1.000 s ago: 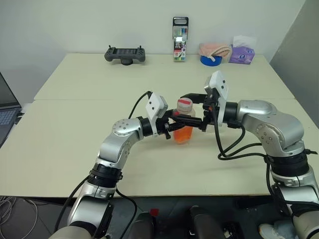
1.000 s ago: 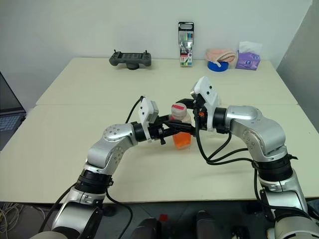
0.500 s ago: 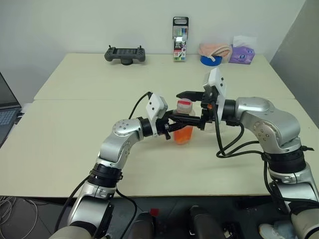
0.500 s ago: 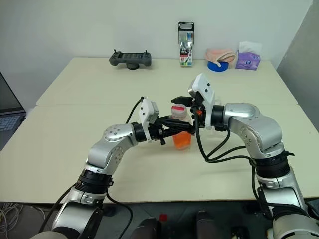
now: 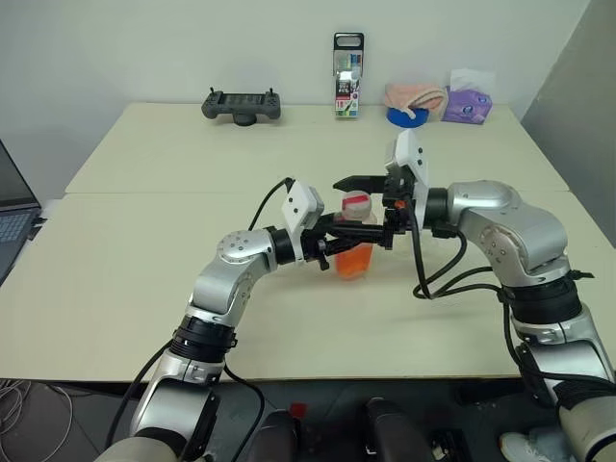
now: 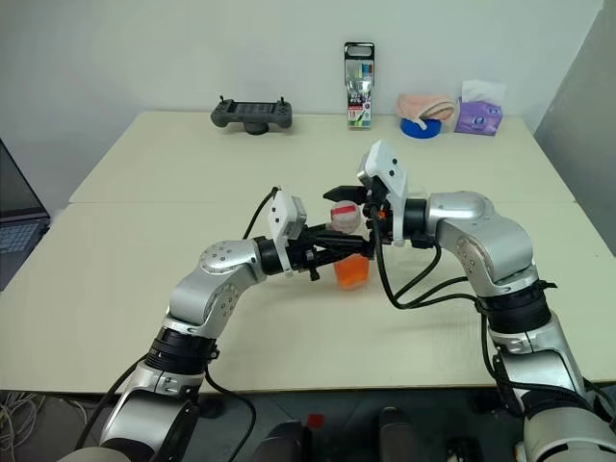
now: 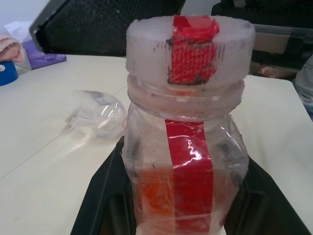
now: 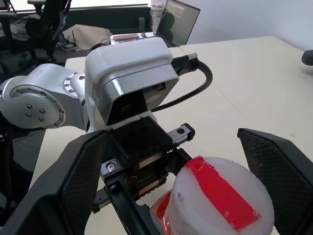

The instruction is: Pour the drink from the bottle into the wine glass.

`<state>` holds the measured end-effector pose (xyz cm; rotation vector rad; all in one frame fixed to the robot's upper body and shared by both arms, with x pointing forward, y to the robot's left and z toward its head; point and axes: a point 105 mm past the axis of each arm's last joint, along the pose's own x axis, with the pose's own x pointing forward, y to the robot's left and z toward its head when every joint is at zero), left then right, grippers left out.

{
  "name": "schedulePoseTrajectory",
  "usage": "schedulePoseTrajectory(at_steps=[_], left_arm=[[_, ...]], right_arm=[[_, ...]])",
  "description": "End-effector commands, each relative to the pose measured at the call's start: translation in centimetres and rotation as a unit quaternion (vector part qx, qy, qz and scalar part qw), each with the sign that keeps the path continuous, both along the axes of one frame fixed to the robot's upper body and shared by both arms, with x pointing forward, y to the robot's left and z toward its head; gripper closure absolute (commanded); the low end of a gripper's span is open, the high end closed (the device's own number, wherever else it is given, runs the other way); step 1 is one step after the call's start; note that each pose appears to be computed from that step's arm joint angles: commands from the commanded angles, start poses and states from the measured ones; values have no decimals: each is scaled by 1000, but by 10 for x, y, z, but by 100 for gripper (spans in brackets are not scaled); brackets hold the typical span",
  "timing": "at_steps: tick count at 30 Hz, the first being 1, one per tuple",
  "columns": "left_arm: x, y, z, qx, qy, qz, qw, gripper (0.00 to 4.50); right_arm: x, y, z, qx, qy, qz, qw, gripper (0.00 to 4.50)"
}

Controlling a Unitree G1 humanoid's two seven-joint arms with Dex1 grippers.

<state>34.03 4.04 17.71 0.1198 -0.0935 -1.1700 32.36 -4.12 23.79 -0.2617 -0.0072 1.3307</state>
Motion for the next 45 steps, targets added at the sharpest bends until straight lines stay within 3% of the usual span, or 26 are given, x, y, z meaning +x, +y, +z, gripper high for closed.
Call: schedulePoseTrajectory(at_steps=[1,24,33,45], left_arm=[[-2,0,24,-20,-43,2,999,281],[-1,-1,22,-19,-42,1,999,281],[-3,1,20,-16,-39,2,999,281],[-3,-1,20,-15,-40,-2,999,281]], right_arm=[[-7,6,5,-3,-14,39,999,0],[7,-13,26,9,-58,1,998,0],[3,-35,20,28,-14,-27,999,0],[-3,-31,12,43,39,-22,998,0]])
